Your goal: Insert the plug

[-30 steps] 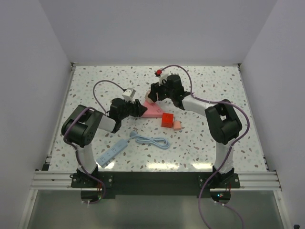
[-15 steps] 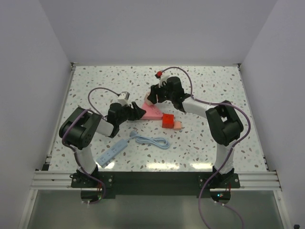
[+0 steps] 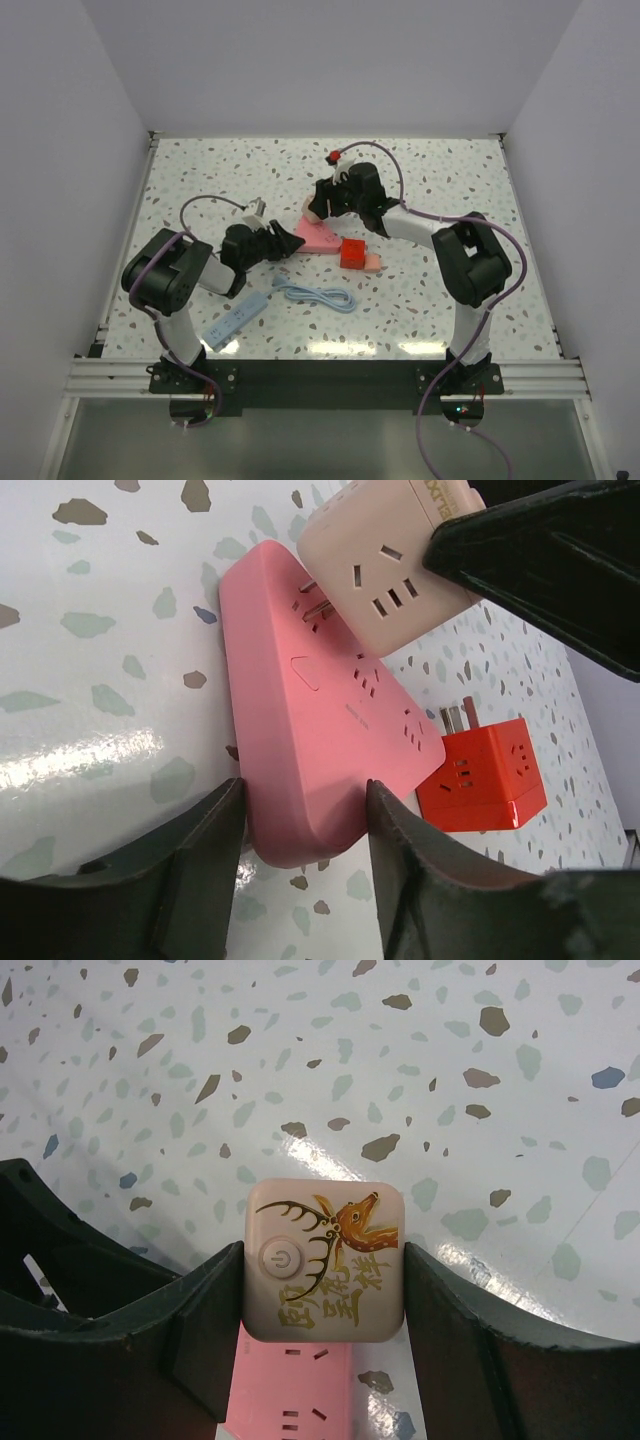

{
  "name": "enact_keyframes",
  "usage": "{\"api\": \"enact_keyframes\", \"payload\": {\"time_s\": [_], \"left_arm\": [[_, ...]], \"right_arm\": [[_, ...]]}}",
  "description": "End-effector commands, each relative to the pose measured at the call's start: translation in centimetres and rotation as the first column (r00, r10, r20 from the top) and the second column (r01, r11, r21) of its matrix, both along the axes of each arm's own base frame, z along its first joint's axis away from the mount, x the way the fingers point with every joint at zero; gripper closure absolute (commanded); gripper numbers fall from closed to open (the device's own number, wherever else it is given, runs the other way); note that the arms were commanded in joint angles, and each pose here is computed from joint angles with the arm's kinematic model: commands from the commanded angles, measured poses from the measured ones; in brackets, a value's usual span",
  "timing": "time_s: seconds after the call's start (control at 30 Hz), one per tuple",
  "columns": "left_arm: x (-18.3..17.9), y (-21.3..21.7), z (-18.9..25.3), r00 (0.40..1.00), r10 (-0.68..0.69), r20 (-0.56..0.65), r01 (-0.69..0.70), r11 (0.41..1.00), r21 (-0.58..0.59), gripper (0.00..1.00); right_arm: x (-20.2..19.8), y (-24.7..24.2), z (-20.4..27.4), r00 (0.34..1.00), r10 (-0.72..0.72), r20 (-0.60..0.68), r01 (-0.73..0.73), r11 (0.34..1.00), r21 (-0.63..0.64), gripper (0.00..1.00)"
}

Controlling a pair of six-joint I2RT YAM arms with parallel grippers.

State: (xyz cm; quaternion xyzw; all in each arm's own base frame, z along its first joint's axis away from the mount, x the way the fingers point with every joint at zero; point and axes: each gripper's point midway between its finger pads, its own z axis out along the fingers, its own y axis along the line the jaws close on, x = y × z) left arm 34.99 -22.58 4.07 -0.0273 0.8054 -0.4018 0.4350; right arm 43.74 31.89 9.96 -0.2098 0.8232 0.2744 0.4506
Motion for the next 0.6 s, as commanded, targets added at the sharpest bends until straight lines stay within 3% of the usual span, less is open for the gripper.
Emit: {"api": "enact_keyframes", "payload": {"time_s": [0.0, 0.07, 0.37, 0.57], "left_arm": [[-3.0, -0.7, -1.7, 0.992, -0.092, -0.087, 0.091, 0.996, -0.014, 0.53], [-3.1, -1.1, -1.8, 0.989, -0.111, -0.094, 0.109, 0.994, -0.025, 0.58], [-3.2, -1.8, -2.8, 0.982, -0.152, -0.109, 0.148, 0.988, -0.046, 1.0], [-2.9, -2.0, -2.8, 0.981, -0.165, -0.105, 0.162, 0.986, -0.036, 1.0]], "right_arm": [[-3.2, -3.0, -6.6, 0.981, -0.061, -0.184, 0.03, 0.985, -0.169, 0.93], [-3.4, -2.9, -6.8, 0.981, -0.057, -0.185, 0.025, 0.985, -0.172, 0.93], [-4.5, -2.6, -7.6, 0.981, -0.036, -0.191, -0.002, 0.981, -0.194, 0.93], [-5.5, -2.8, -8.7, 0.978, -0.023, -0.208, -0.021, 0.978, -0.208, 0.94]]}}
